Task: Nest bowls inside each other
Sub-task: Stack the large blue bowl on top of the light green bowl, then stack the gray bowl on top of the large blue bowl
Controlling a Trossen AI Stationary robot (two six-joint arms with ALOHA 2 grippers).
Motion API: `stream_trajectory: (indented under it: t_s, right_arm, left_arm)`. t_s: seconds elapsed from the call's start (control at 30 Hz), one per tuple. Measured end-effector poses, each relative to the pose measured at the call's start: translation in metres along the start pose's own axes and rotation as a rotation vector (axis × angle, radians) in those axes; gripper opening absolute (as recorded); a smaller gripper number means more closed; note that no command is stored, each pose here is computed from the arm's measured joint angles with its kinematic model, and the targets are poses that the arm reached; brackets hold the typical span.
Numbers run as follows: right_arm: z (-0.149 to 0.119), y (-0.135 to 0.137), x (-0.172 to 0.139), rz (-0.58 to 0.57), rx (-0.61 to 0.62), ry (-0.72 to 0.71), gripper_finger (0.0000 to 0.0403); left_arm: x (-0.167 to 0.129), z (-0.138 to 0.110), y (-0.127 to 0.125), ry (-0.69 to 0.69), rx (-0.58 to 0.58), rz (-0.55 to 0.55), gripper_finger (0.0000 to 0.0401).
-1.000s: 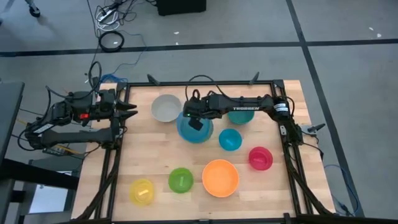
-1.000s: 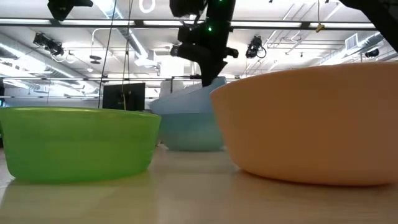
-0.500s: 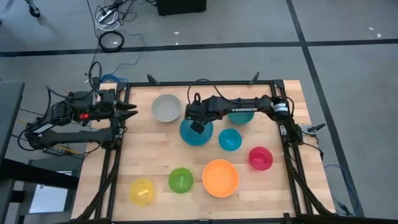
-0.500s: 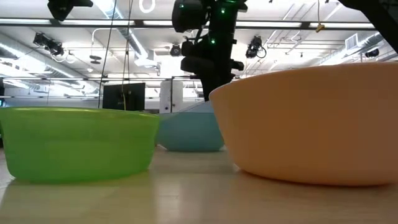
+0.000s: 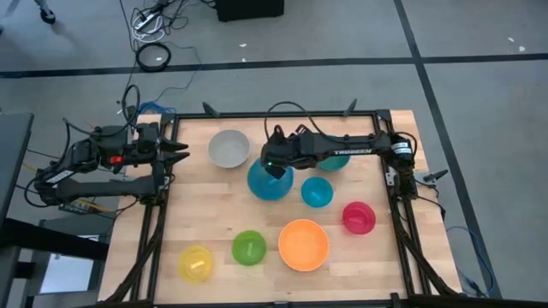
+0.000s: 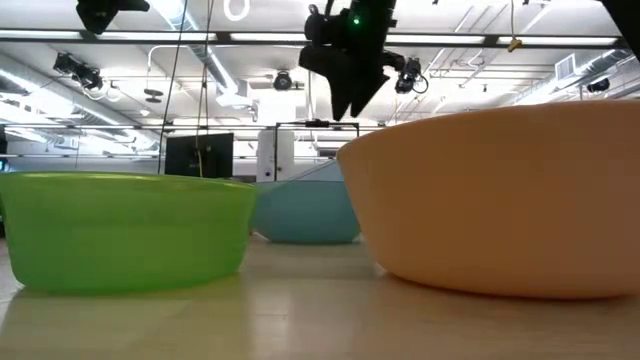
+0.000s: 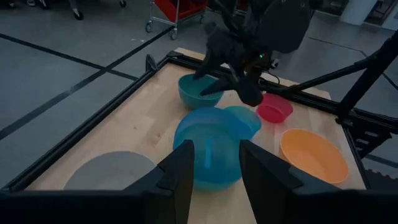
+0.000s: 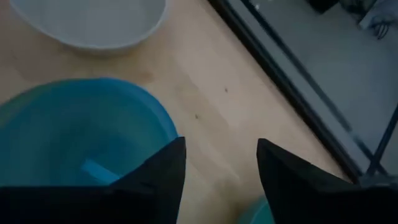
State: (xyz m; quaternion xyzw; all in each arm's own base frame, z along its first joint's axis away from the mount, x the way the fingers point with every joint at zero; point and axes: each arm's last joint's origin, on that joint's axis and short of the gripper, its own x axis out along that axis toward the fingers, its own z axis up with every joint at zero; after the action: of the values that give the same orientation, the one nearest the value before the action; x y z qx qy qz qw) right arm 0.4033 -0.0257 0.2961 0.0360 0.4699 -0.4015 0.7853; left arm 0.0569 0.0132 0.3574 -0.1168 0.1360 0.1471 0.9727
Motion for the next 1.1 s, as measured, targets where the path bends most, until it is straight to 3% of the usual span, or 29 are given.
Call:
stream_trajectory:
  t_s: [0.33,0.6,0.9,1.1]
  right_arm:
    - [-0.037,0.012,0.029,-0.071,0.033,0.122,0.0156]
    - [-0.06,0.025,0.051,0.003,0.039,0.183,0.0129]
    - [-0.052,0.029,0.04,0.042,0.066,0.079,0.0118]
    - [-0.048,0.02,0.012,-0.071,0.05,-0.083,0.0118]
  left_arm:
    - [0.0,-0.001,0.0,0.012,0.001,0.003,0.0136]
    - [0.0,-0.001,0.0,0.015,0.001,0.004,0.0136]
    - [0.0,-0.001,0.0,0.015,0.001,0.005,0.0136]
    - [0.0,-0.001,0.0,0.013,0.004,0.007,0.0136]
